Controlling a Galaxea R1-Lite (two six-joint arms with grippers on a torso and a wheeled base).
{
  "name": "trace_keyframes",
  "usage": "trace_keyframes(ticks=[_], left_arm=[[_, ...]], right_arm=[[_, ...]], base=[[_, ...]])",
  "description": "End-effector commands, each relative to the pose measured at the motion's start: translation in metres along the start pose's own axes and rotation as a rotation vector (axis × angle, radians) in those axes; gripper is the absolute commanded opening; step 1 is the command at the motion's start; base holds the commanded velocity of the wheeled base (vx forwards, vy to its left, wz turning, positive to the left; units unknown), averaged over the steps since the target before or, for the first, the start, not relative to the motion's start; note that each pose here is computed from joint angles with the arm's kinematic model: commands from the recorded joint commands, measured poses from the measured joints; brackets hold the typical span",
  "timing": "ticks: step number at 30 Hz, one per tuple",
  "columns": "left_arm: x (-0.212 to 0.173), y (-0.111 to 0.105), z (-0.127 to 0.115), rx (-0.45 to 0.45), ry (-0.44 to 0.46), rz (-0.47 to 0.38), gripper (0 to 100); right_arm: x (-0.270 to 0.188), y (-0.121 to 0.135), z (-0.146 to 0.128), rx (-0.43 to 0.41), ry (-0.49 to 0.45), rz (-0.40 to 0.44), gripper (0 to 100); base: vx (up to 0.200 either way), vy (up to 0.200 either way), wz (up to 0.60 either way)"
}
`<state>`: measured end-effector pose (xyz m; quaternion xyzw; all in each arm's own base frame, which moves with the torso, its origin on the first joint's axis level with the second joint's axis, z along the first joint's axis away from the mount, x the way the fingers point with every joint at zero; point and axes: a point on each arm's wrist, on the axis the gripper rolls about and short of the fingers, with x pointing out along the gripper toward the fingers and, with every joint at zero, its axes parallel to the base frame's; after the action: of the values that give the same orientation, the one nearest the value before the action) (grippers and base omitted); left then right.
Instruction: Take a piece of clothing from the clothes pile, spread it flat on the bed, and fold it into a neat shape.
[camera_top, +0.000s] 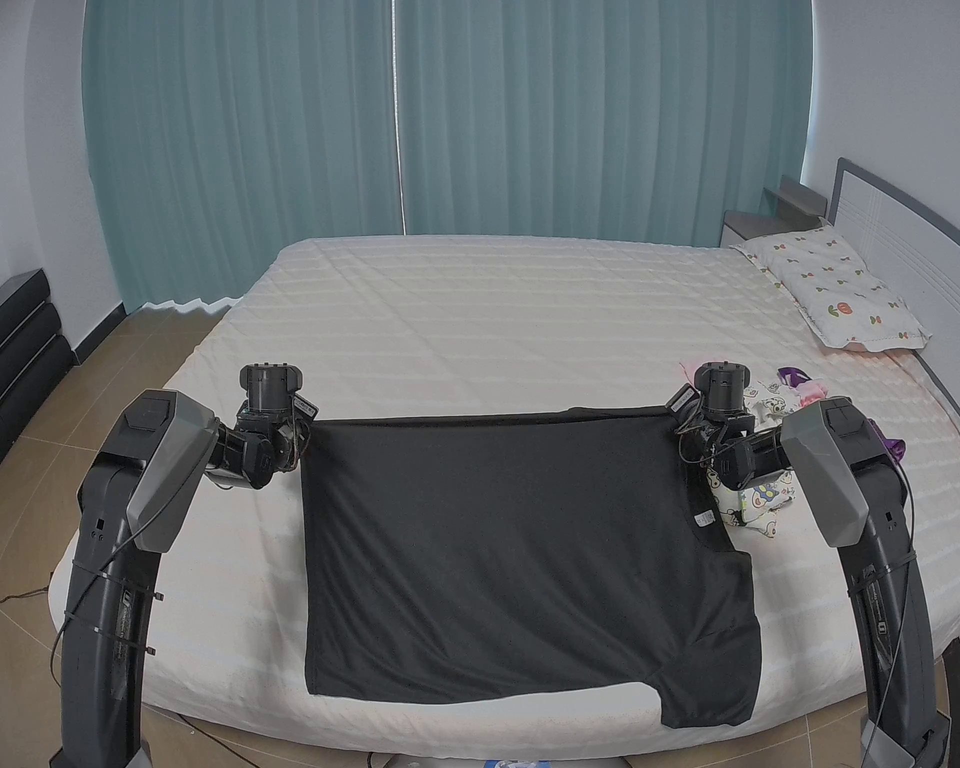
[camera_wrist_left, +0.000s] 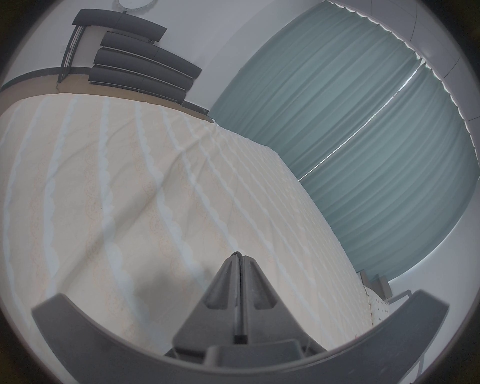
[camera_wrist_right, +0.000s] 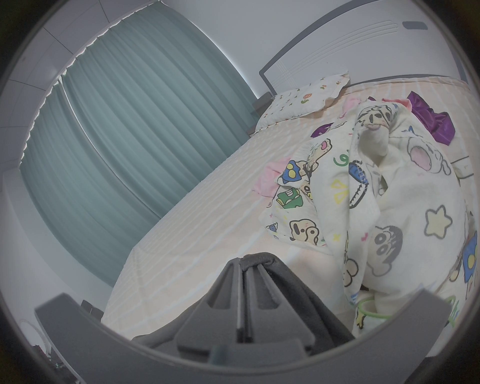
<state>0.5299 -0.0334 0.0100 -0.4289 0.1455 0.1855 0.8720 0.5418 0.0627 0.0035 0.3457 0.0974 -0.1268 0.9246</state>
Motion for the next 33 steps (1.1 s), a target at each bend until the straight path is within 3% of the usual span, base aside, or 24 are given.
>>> trace_keyframes(ticks=[1, 8, 15, 21, 24, 27, 33], left_arm=[[0.001, 0.001, -0.004, 0.003, 0.005, 0.001, 100], [0.002, 0.003, -0.007, 0.005, 0.010, 0.006, 100], [-0.012, 0.006, -0.003, 0.010, 0.029, 0.035, 100], [-0.066, -0.003, 0.016, 0.004, 0.119, -0.005, 100], [-0.091, -0.009, 0.015, 0.007, 0.174, -0.055, 100], [-0.117, -0.011, 0.009, 0.031, 0.209, -0.051, 100], [-0.189, 0.013, 0.004, 0.056, 0.370, -0.037, 100]], right_arm=[[0.000, -0.003, -0.005, -0.011, 0.019, -0.012, 100], [-0.002, -0.017, -0.020, -0.085, 0.066, -0.055, 100], [-0.026, 0.003, 0.016, -0.064, 0.028, 0.014, 100], [-0.089, 0.009, 0.021, -0.091, 0.200, 0.044, 100], [-0.124, 0.009, 0.023, -0.110, 0.255, 0.027, 100], [-0.160, 0.006, 0.024, -0.123, 0.302, 0.017, 100], [-0.220, -0.003, 0.021, -0.090, 0.380, 0.000, 100]], base=[[0.000, 0.000, 0.00], [0.000, 0.000, 0.00], [0.000, 0.000, 0.00], [0.000, 0.000, 0.00], [0.000, 0.000, 0.00], [-0.067, 0.000, 0.00], [-0.200, 0.000, 0.00]])
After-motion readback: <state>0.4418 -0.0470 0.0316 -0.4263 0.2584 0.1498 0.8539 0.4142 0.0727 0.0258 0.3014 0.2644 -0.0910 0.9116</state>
